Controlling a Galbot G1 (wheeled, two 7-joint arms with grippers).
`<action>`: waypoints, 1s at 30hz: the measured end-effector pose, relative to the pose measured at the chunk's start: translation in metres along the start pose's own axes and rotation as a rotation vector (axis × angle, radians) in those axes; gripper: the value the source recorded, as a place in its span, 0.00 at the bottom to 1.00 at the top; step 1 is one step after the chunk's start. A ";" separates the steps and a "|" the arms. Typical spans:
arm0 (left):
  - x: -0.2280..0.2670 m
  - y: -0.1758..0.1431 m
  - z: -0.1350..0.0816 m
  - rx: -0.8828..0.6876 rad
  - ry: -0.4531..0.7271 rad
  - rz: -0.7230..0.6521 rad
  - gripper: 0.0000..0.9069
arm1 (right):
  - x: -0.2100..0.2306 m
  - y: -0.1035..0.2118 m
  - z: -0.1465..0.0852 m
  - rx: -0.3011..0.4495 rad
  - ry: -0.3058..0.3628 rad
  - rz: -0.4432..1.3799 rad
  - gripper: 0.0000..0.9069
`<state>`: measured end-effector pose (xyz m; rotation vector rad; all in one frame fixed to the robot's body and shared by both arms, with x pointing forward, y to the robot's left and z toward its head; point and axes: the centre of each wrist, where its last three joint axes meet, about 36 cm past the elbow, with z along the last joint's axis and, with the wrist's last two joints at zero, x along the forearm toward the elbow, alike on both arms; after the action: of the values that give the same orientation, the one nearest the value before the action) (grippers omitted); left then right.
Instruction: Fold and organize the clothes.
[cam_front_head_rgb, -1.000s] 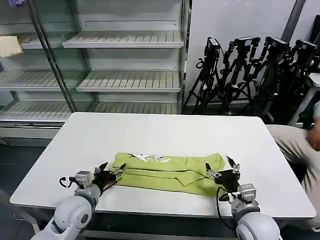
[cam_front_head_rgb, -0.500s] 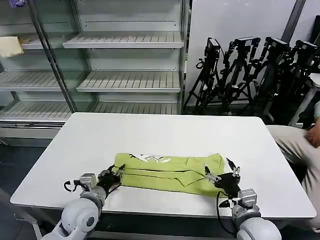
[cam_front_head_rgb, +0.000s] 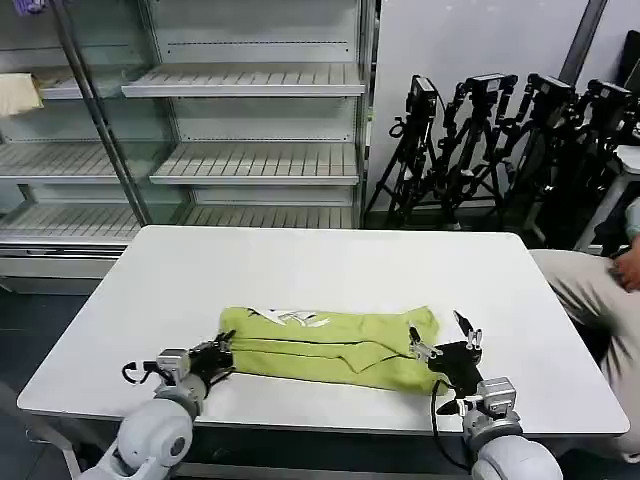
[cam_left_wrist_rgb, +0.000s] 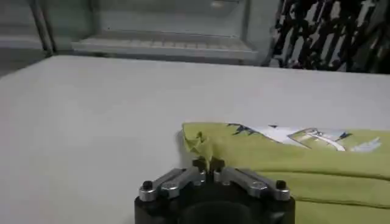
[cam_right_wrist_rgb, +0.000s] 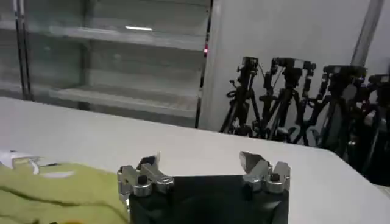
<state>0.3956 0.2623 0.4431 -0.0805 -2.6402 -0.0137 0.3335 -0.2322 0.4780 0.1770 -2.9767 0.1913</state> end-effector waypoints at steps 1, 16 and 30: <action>0.001 0.005 0.000 -0.009 -0.004 -0.012 0.00 | 0.000 0.001 -0.001 -0.002 -0.002 0.000 1.00; 0.042 0.123 -0.031 -0.168 -0.131 -0.250 0.00 | -0.012 0.017 0.000 -0.054 -0.020 -0.022 1.00; 0.063 0.011 -0.010 -0.335 -0.286 0.050 0.00 | 0.002 -0.003 0.002 -0.035 -0.015 0.038 1.00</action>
<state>0.3456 0.2767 0.4824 -0.2805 -2.8928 -0.4598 0.3316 -0.2358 0.4770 0.1179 -2.9979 0.1426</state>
